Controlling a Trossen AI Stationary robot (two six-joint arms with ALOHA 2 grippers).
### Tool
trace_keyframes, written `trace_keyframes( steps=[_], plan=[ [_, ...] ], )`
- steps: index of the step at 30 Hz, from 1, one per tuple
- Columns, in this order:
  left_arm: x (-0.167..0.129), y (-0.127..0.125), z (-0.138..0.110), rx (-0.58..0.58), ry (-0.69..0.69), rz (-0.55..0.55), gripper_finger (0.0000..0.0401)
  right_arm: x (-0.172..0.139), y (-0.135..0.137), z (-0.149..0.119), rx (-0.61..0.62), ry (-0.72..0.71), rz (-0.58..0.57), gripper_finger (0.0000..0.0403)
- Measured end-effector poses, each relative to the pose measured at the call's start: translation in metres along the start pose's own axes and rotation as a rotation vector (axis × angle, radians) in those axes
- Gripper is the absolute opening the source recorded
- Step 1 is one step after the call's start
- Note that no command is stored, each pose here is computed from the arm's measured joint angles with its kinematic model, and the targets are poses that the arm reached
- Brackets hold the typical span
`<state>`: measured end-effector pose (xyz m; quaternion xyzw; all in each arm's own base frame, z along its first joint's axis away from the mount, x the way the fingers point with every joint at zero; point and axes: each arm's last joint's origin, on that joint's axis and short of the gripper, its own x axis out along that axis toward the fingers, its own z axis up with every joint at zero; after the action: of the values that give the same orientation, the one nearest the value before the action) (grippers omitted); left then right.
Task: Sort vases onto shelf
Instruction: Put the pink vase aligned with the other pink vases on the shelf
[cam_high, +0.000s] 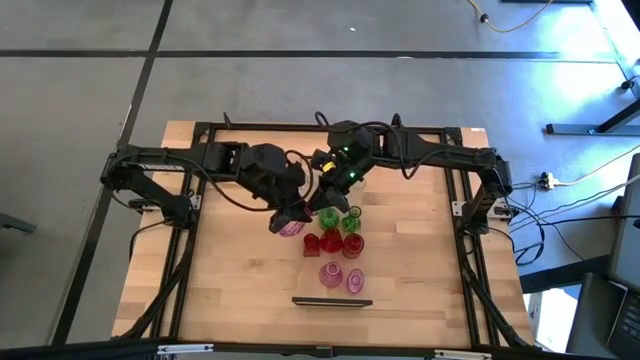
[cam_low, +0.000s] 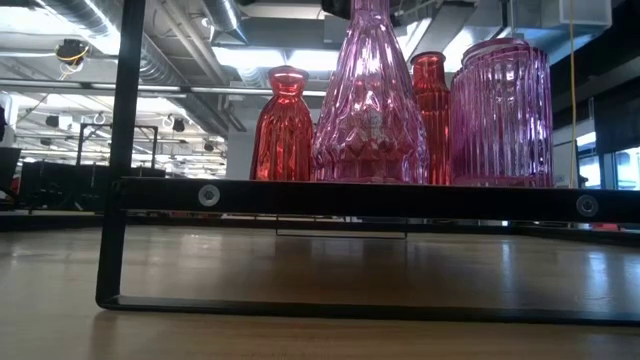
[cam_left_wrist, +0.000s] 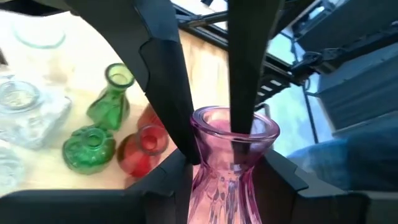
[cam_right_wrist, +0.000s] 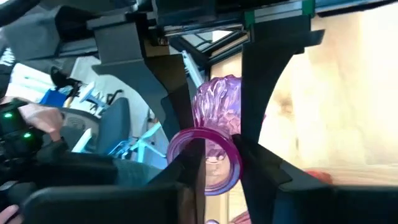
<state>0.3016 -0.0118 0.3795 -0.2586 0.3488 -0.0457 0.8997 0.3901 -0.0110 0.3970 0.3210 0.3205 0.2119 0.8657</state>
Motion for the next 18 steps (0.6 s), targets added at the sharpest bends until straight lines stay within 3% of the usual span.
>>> trace_keyframes(
  steps=[7,18],
  plan=[
    [-0.001,-0.002,0.0,0.012,-0.01,0.008,0.0123,-0.01,0.006,0.006,-0.003,-0.018,-0.006,0.0104],
    [0.002,-0.001,-0.004,0.01,0.014,0.041,0.0118,-0.014,0.006,0.004,-0.022,0.011,-0.051,0.0108]
  ],
)
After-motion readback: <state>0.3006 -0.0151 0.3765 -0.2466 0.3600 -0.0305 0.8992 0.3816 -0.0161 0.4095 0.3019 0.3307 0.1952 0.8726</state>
